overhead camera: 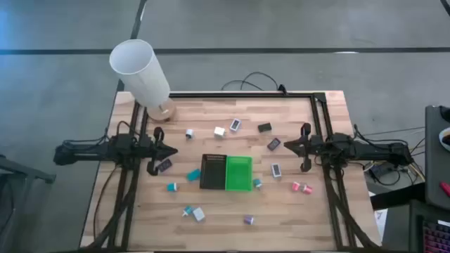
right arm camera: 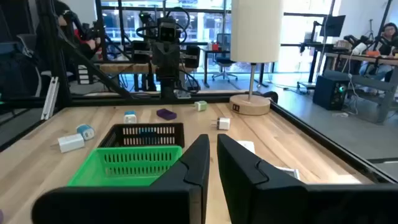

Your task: Pick & Place Office items

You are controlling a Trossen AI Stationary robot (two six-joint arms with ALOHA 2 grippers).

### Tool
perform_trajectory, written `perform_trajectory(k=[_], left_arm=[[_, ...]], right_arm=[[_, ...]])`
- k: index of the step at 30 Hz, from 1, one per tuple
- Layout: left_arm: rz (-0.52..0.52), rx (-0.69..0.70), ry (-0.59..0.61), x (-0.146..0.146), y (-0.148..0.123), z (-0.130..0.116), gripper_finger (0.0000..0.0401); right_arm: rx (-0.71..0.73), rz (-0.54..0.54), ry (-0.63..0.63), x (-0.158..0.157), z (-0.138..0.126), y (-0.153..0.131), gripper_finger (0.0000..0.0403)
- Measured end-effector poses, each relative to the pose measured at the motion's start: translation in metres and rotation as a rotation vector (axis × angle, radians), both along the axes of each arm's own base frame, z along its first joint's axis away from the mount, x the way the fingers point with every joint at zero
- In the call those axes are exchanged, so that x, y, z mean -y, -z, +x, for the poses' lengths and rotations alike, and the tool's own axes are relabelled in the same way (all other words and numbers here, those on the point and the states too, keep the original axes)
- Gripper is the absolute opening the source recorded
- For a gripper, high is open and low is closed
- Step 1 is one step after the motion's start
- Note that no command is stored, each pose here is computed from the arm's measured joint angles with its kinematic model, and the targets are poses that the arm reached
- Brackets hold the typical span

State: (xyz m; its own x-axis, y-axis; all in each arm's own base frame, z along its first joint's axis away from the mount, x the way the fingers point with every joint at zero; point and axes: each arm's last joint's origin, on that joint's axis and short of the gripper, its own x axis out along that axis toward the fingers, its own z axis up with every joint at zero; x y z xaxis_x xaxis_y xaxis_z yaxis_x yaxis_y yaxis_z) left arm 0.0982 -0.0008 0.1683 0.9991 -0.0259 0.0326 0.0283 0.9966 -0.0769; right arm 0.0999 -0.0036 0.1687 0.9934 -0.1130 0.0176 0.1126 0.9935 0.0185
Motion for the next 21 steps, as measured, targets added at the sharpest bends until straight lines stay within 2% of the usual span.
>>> perform_trajectory(k=[7, 13, 21], left_arm=[[0.001, 0.002, 0.000, 0.000, 0.000, 0.000, 0.0022], [0.004, 0.004, -0.011, 0.000, 0.000, 0.000, 0.0020], [-0.013, 0.050, -0.286, -0.008, -0.024, -0.006, 0.0019]], right_arm=[[0.000, 0.003, 0.005, 0.000, 0.000, 0.000, 0.0034], [0.001, 0.008, 0.075, 0.002, 0.000, 0.000, 0.0034], [0.020, 0.012, 0.090, 0.003, -0.001, -0.007, 0.0034]])
